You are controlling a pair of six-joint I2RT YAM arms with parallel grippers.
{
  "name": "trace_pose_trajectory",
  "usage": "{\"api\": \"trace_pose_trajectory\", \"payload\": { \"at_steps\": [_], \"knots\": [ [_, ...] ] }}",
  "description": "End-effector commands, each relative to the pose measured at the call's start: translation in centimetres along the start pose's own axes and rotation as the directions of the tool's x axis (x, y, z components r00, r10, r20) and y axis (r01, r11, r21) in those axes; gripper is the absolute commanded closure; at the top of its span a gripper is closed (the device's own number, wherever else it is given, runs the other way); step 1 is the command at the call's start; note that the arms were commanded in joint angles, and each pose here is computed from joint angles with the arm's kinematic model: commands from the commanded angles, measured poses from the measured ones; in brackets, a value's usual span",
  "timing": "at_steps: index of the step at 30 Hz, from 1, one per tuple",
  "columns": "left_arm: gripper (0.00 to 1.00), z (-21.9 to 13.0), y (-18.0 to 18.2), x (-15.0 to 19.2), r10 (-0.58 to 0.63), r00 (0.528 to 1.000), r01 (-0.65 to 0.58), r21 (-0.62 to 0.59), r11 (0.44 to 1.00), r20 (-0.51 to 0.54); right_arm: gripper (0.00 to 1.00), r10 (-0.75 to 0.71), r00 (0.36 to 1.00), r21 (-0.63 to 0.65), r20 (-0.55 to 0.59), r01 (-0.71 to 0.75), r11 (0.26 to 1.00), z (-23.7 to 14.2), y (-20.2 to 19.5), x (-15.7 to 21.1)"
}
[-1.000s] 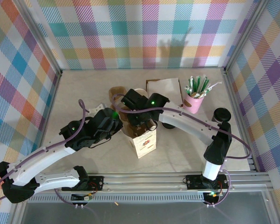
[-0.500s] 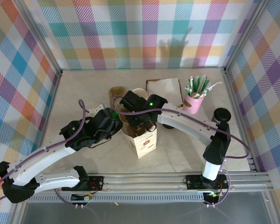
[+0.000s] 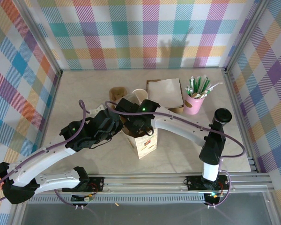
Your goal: Pack the takeout coffee
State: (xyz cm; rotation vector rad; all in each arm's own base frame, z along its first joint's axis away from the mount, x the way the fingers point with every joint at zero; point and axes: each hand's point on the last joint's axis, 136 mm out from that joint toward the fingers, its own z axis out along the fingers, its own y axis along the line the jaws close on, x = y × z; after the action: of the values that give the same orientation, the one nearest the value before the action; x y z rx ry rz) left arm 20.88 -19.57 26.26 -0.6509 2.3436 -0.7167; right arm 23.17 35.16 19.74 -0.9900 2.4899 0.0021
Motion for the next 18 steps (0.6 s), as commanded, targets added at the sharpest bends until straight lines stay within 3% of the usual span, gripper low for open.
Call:
{"api": "trace_pose_trajectory", "payload": {
  "at_steps": [1, 6, 18],
  "knots": [
    [0.98, -0.2, 0.3, 0.6, 0.008, 1.000, -0.009, -0.005, 1.000, -0.020, 0.70, -0.071, 0.997, 0.008, -0.005, 0.071, 0.997, -0.9, 0.4, -0.2],
    [0.98, -0.3, 0.4, 0.6, 0.008, 1.000, -0.008, -0.002, 1.000, -0.019, 0.70, -0.085, 0.996, 0.009, 0.000, 0.085, 0.996, -2.0, 0.3, -0.6],
    [0.98, -0.4, 0.4, 0.5, 0.008, 1.000, -0.008, 0.008, 1.000, -0.019, 0.69, -0.061, 0.997, -0.032, -0.037, 0.060, 0.998, 0.3, 1.8, -0.2]
  ]
}}
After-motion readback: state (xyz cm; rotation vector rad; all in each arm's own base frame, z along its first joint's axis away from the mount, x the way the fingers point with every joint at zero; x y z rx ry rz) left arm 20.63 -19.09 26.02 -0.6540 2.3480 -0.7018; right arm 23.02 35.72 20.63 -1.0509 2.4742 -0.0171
